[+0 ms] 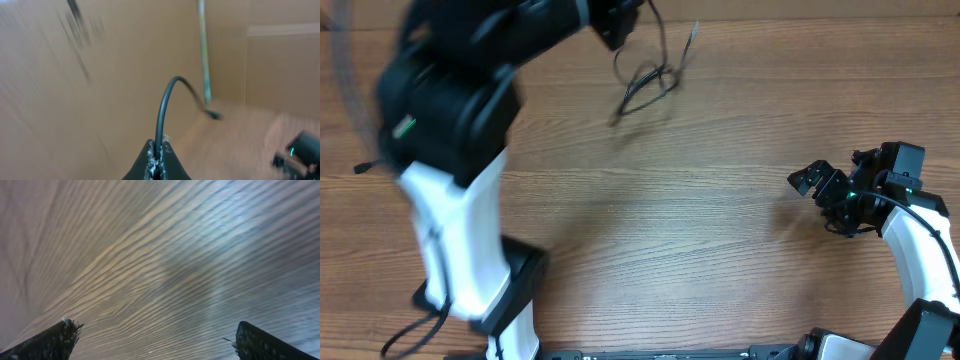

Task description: Untangle cables

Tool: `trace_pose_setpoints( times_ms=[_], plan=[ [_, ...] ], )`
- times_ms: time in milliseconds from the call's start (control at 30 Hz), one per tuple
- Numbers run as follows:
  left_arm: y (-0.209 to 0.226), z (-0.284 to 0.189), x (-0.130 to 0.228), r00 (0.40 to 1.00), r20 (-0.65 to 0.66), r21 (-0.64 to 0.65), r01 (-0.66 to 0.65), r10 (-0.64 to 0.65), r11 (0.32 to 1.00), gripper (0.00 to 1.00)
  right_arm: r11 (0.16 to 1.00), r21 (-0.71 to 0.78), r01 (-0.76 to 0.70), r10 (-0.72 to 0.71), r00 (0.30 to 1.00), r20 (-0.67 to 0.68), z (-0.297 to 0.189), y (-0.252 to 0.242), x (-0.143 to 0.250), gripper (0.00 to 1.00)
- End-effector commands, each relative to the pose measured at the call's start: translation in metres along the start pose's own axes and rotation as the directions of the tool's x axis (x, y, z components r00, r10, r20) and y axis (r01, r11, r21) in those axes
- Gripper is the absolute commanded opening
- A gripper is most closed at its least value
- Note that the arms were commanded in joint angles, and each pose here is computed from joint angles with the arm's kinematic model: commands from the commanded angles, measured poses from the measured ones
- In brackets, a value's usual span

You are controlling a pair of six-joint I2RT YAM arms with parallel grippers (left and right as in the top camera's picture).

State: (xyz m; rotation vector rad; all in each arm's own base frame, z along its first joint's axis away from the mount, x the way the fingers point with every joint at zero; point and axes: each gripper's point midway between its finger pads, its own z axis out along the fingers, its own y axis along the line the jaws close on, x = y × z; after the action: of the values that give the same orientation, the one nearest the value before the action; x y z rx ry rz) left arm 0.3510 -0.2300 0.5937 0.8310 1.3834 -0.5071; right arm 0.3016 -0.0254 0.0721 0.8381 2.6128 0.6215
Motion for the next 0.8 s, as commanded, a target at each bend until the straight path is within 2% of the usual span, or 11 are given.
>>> trace_pose_setpoints(
  times_ms=[0,100,200,400,533,600,667,767],
  plan=[
    [-0.01,-0.015,-0.018,0.998,0.045,0.025,0.032,-0.033,0.999,0.04,0.982,-0.171,0.077,-0.084,0.996,-0.033,-0.002,0.029,0.006,1.0],
    [-0.01,-0.015,-0.017,0.997,0.041,0.026,0.057,-0.058,0.998,0.04,0.964,-0.251,0.087,-0.099,0.994,-0.035,-0.005,0.043,0.007,1.0],
    [-0.005,-0.015,-0.021,0.997,0.059,-0.003,0.047,-0.047,0.999,0.04,0.961,-0.263,0.091,-0.103,0.994,-0.032,-0.006,0.045,0.006,1.0],
    [0.002,-0.019,-0.049,0.98,0.167,-0.016,0.112,-0.108,0.994,0.04,0.945,-0.313,0.097,-0.115,0.992,-0.041,-0.009,0.054,0.009,1.0],
    [0.003,-0.025,-0.077,0.94,0.278,0.018,0.201,-0.198,0.979,0.04,0.821,-0.538,0.191,-0.24,0.97,-0.021,-0.027,0.091,0.019,1.0],
    [-0.003,-0.029,-0.091,0.918,0.322,0.078,0.22,-0.233,0.972,0.04,0.704,-0.67,0.234,-0.305,0.952,0.013,-0.043,0.118,0.024,1.0],
    [-0.01,-0.034,-0.102,0.898,0.351,0.134,0.234,-0.267,0.963,0.04,0.645,-0.717,0.265,-0.346,0.938,0.035,-0.049,0.133,0.028,1.0],
    [-0.021,-0.042,-0.119,0.868,0.39,0.227,0.232,-0.306,0.946,0.04,0.601,-0.744,0.291,-0.397,0.917,0.038,-0.047,0.157,0.038,1.0]
  ],
)
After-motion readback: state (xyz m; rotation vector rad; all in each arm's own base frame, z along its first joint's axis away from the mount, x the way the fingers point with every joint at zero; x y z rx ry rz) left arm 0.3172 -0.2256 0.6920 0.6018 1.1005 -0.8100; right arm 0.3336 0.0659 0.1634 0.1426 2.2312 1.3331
